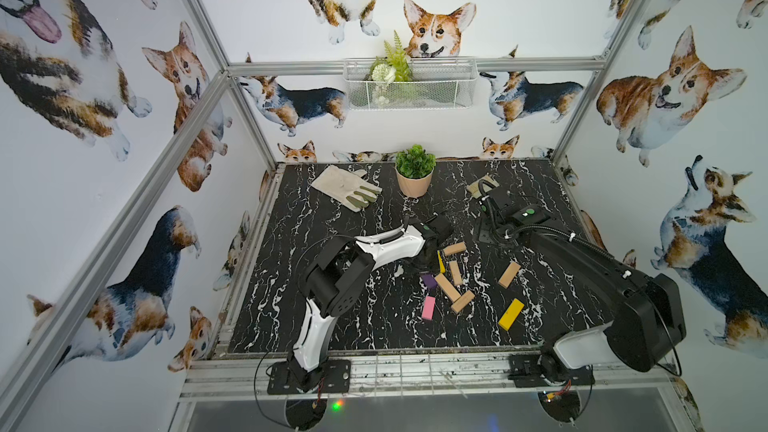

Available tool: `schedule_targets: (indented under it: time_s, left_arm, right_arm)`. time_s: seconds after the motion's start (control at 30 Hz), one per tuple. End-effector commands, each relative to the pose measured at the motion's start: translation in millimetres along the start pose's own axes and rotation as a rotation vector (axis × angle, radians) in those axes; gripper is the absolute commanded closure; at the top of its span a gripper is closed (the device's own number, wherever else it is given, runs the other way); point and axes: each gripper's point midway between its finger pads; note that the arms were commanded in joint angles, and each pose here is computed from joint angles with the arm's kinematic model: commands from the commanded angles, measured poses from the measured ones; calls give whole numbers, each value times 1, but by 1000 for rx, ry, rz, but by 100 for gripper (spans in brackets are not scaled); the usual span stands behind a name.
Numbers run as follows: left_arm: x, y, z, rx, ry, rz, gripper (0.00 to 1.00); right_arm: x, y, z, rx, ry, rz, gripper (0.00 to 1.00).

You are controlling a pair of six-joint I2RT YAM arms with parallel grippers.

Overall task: Assemble the letter k with building blocks
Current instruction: Adjust the building block at the center of the board, then pick up the building block from the center of the board.

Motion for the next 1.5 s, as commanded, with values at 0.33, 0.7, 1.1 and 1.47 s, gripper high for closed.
schedule_targets:
  time_s: [0.33, 0.7, 1.1, 1.47]
  left_arm:
    - [8, 6, 10, -58, -4, 22, 45]
    - [17, 29, 3, 8, 44, 41, 18]
    - [36, 1, 2, -6, 79, 184, 25]
    - [34, -8, 1, -17, 105, 187, 51]
  right_arm:
    - [1, -3, 1, -4, -41, -8, 14]
    - [2, -4, 2, -11, -50, -2, 12]
    - [4, -1, -2, -11, -52, -9, 9]
    - [6, -4, -2, -10, -42, 0, 8]
Point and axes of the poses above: each gripper's point midway between its finger pads, its own y axis back along the fingers, its own z axis along the line the jaws close on, x = y × z, and after that the axes turned 4 degrees about -y, right-handed
